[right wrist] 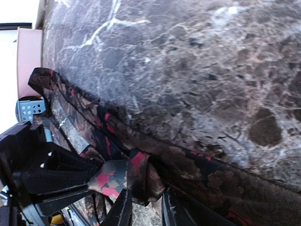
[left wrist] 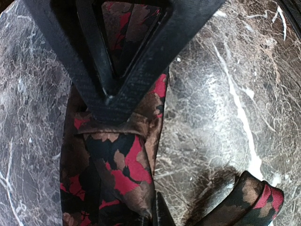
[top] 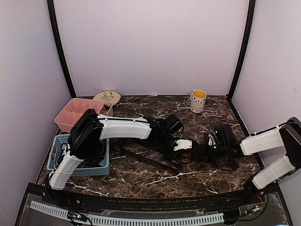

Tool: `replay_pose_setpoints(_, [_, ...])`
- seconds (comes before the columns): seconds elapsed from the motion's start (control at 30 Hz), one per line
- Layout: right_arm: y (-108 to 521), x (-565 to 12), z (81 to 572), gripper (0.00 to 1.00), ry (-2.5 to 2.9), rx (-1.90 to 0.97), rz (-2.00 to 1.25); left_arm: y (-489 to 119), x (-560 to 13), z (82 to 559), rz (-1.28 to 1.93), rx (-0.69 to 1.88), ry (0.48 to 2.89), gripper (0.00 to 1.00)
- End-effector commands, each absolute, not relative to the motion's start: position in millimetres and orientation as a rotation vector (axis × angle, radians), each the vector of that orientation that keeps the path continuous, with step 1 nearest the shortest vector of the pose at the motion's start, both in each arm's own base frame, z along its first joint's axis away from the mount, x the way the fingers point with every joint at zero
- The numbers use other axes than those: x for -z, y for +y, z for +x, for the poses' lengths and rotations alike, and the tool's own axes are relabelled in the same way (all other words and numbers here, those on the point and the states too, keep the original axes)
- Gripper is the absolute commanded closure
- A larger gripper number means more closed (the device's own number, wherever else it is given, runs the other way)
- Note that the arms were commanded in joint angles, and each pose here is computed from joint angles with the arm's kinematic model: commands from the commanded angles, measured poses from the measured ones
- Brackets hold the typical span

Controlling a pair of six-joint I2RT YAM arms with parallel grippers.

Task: Roll the ties
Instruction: Tie the tie at the center of the board.

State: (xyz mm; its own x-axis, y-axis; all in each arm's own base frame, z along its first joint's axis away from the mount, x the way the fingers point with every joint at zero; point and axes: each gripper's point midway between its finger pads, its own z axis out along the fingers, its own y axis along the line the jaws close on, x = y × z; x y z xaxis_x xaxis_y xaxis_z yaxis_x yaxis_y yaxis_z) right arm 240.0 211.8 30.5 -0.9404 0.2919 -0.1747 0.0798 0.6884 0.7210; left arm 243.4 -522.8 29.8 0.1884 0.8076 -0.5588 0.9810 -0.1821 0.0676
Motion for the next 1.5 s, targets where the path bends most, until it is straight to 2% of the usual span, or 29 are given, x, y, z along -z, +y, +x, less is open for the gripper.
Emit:
replay_pose_setpoints(0.0, [206, -30, 248, 0.78, 2.632, -1.031, 0.32, -526, -30, 235, 2.07, 0.625, 1.645, 1.0])
replay_pose_setpoints(0.17, [204, -29, 249, 1.0, 2.639, -1.009, 0.333, -525, -28, 235, 2.067, 0.625, 1.65, 0.99])
replay_pose_setpoints(0.3, [200, -29, 249, 1.0, 2.64, -0.974, 0.341, -525, -28, 236, 2.054, 0.625, 1.661, 0.99])
replay_pose_setpoints(0.37, [196, -30, 248, 1.0, 2.642, -0.946, 0.341, -526, -29, 240, 2.034, 0.616, 1.677, 0.96])
replay_pose_setpoints(0.53, [174, -32, 242, 1.0, 2.649, -0.814, 0.375, -521, -53, 262, 1.892, 0.634, 1.775, 0.79])
replay_pose_setpoints(0.67, [154, -34, 237, 1.0, 2.651, -0.735, 0.417, -513, -81, 270, 1.806, 0.688, 1.789, 0.55])
replay_pose_setpoints(0.83, [124, -36, 229, 1.0, 2.66, -0.622, 0.502, -498, -92, 290, 1.694, 0.697, 1.837, 0.44])
replay_pose_setpoints(0.97, [100, -36, 221, 1.0, 2.666, -0.533, 0.594, -487, -77, 314, 1.632, 0.656, 1.903, 0.45])
replay_pose_setpoints(1.17, [62, -27, 204, 1.0, 2.69, -0.399, 0.786, -456, -46, 341, 1.504, 0.684, 2.099, 0.54])
replay_pose_setpoints(1.47, [9, -36, 188, 1.0, 2.6, -0.225, 1.101, -420, -17, 344, 1.45, 0.553, 2.266, 0.61])
